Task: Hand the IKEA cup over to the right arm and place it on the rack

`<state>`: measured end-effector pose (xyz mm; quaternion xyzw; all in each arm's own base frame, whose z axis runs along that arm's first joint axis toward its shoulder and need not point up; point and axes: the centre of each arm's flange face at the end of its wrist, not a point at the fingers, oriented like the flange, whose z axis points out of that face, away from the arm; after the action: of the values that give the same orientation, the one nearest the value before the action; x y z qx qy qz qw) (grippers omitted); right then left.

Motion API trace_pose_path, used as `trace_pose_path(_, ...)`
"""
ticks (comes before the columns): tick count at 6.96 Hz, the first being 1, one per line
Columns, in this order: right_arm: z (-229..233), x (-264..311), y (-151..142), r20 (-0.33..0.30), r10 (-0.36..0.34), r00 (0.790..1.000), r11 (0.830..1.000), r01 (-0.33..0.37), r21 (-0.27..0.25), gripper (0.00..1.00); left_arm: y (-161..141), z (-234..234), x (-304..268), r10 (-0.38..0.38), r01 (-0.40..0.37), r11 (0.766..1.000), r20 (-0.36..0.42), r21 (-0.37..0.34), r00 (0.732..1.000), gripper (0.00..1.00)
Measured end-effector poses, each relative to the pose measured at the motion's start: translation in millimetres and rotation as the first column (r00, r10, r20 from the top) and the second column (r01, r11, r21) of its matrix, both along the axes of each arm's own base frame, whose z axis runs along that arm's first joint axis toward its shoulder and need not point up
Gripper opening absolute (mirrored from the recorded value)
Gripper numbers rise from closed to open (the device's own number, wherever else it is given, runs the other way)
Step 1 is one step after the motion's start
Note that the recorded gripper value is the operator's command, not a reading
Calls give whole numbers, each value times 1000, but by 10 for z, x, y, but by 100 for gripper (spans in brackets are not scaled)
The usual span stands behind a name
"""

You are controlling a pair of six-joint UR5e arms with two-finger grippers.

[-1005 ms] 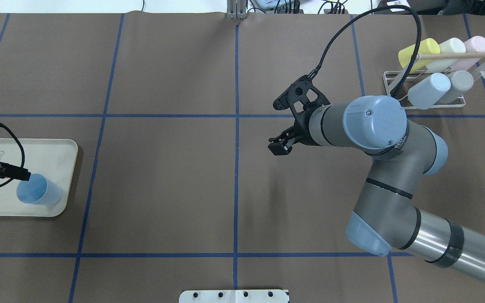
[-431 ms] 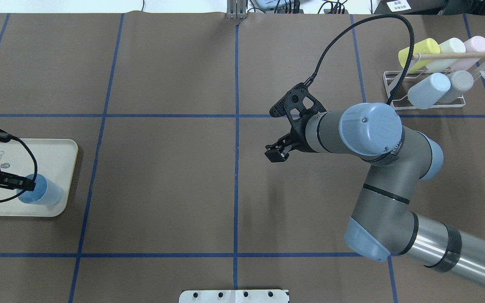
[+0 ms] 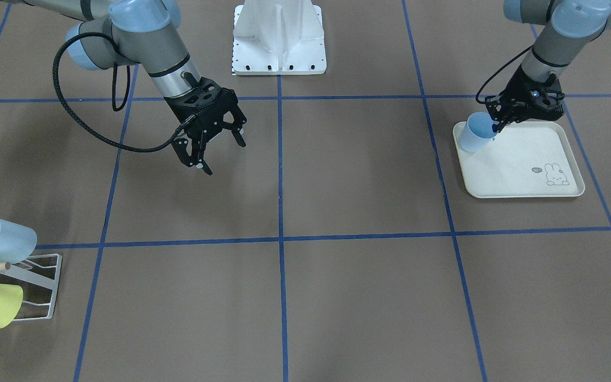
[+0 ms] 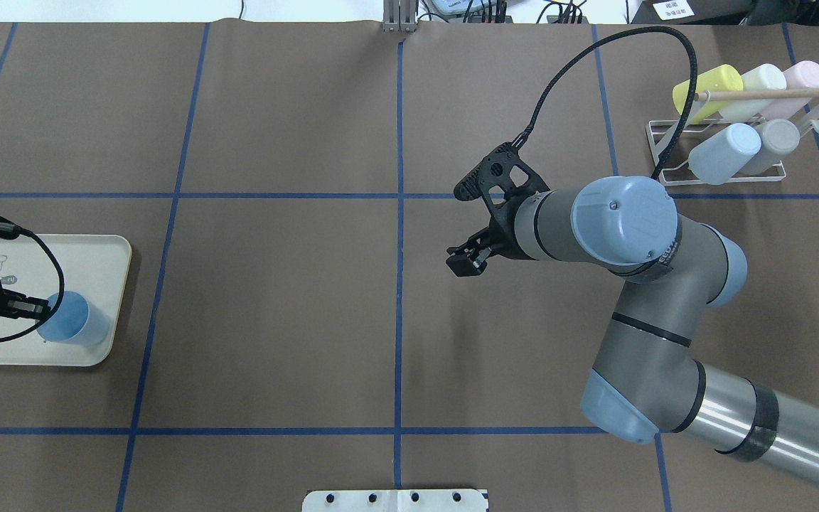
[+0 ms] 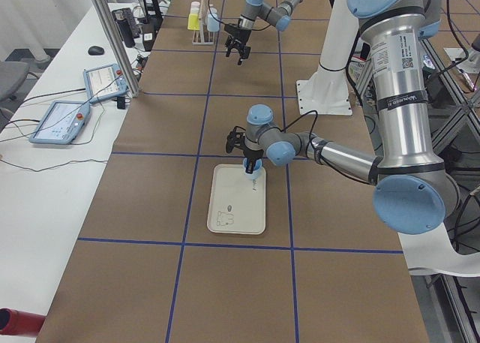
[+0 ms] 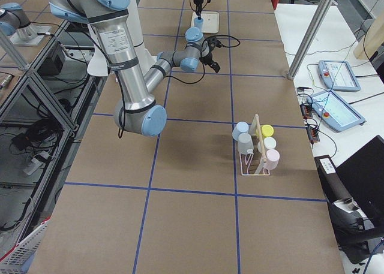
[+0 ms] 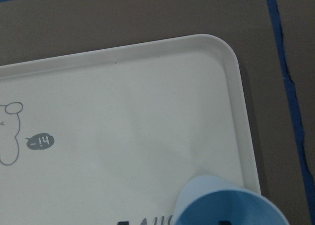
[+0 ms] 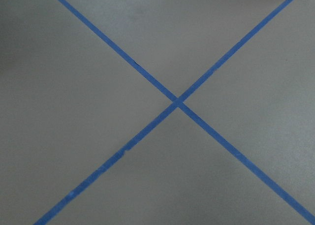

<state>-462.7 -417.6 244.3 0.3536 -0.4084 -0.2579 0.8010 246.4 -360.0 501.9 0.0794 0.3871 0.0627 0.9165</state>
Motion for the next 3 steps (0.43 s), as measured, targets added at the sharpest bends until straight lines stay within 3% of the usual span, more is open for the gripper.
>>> trace_pose_path(1, -7, -8, 7, 1, -1, 1000, 1000, 1, 1, 99, -16, -78, -76, 5, -5, 1000, -25, -4, 1000, 0)
trace_pose_path(3, -14, -60, 46, 4, -6, 1000, 1000, 6, 5, 99, -234, -232, -554, -7, 11, 998, -63, 59, 998, 0)
